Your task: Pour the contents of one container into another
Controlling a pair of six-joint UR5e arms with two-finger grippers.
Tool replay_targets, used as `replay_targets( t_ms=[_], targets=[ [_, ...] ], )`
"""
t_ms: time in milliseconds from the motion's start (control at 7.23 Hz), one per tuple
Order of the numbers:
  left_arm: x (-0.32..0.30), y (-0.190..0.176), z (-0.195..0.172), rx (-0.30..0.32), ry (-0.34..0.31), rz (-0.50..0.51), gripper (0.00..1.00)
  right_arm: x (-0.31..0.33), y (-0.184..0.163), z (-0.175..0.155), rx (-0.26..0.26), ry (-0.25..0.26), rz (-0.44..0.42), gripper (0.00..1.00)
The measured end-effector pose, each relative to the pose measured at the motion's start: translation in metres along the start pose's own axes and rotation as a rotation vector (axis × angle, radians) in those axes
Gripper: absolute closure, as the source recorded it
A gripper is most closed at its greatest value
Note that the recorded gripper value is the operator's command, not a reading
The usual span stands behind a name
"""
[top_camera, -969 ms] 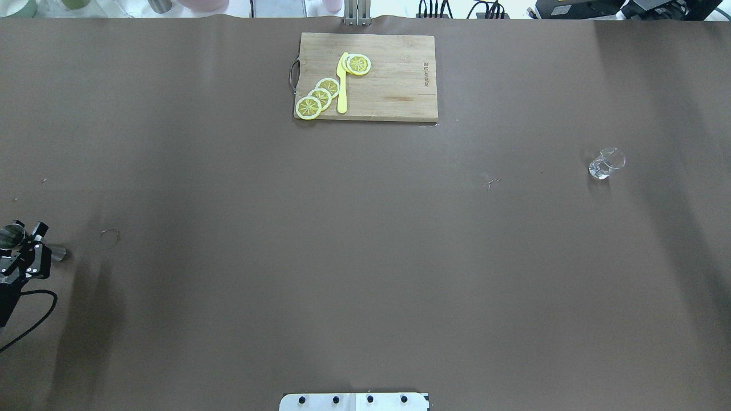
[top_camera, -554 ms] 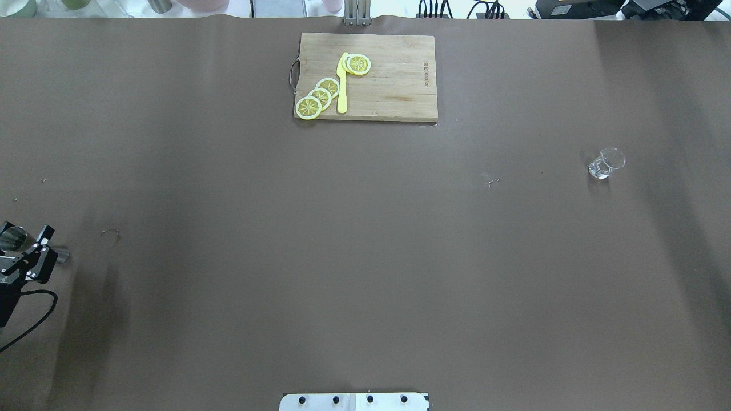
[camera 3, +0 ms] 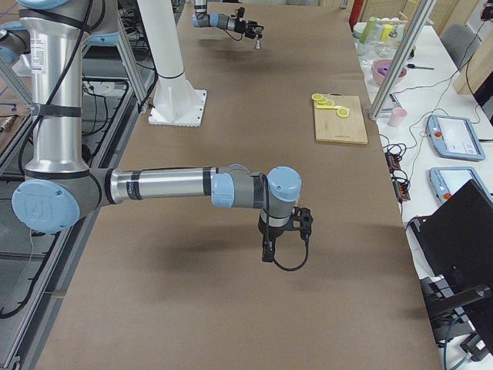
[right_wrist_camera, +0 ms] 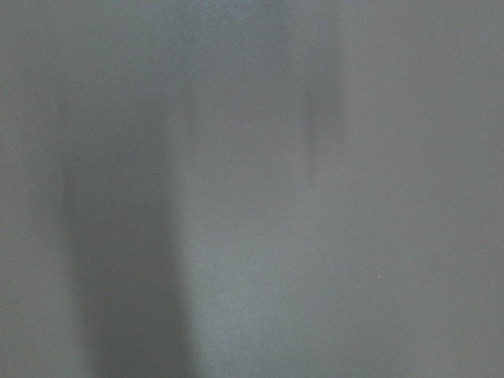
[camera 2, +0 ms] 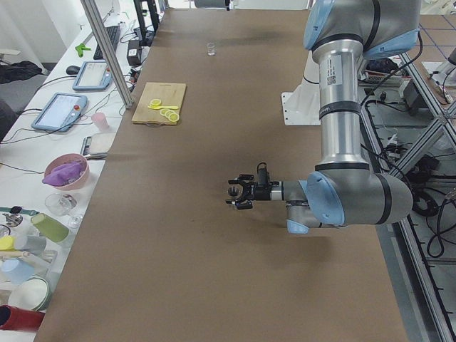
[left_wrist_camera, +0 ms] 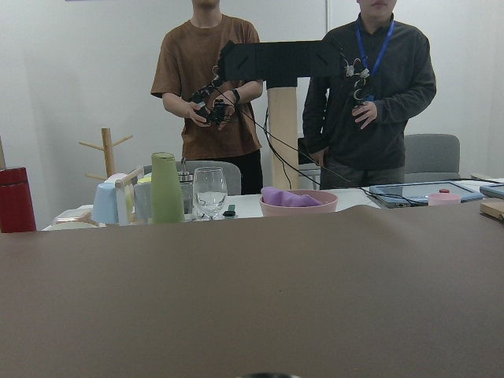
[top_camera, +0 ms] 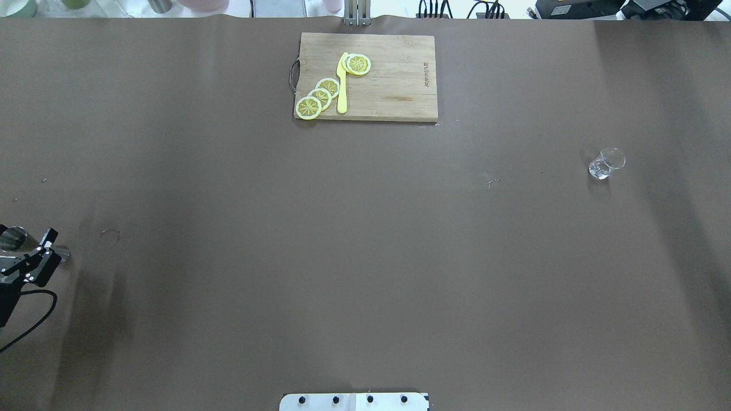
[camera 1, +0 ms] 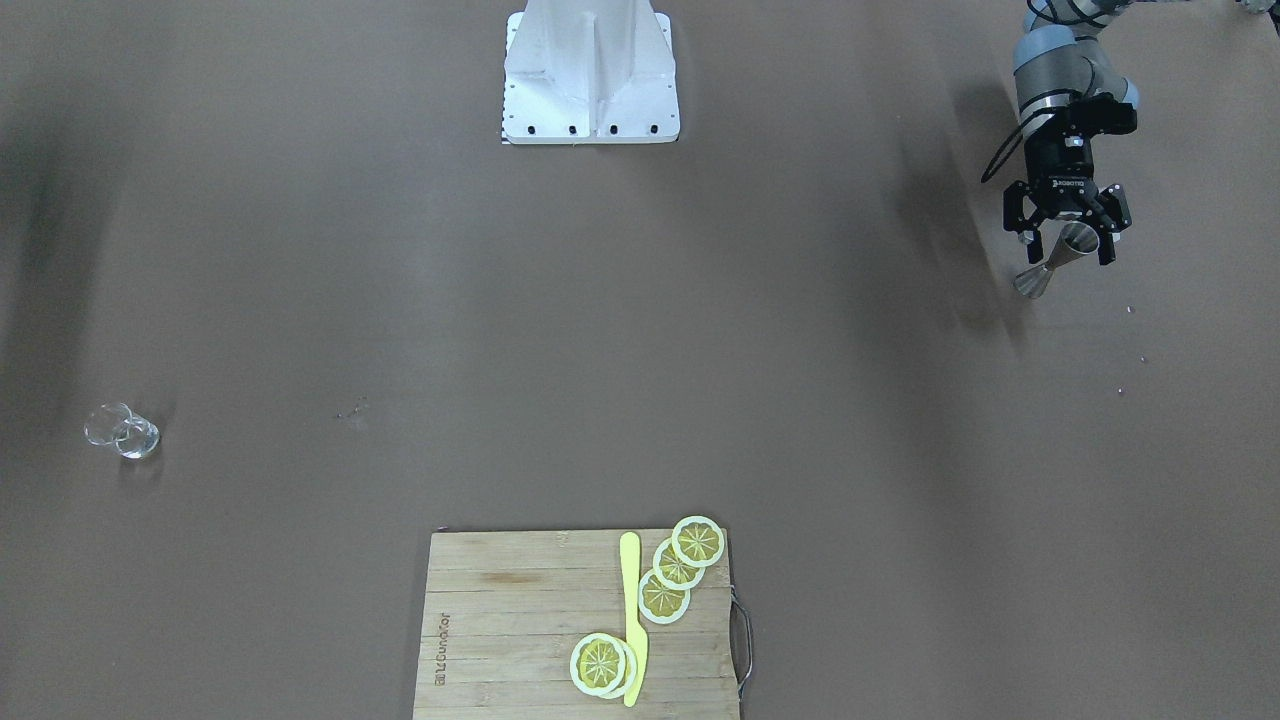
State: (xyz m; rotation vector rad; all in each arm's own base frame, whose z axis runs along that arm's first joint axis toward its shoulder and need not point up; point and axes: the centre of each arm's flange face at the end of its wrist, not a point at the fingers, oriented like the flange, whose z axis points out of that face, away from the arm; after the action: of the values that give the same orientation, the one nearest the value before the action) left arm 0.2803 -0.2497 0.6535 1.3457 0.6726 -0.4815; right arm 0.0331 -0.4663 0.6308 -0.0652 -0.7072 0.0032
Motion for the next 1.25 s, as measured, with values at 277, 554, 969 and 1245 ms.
replay_targets(
  t_ms=[277,554,969,1245],
  targets=[
    [-0.002,-0.017,-0.005,0.001,0.005,-0.006,0.03,0.001,-0.001,-0.002,0.004,-0.012,0.005,0.0],
    [-0.008,-0.051,-0.014,0.0,0.012,0.002,0.03,-0.003,-0.007,-0.007,0.015,-0.021,-0.004,0.0],
    [0.006,-0.114,-0.027,-0.009,0.043,0.032,0.03,-0.015,-0.021,-0.017,0.033,-0.046,-0.021,0.0],
    [0.032,-0.142,-0.026,-0.027,0.082,0.067,0.03,-0.016,-0.024,-0.017,0.032,-0.054,-0.022,0.0]
  ],
)
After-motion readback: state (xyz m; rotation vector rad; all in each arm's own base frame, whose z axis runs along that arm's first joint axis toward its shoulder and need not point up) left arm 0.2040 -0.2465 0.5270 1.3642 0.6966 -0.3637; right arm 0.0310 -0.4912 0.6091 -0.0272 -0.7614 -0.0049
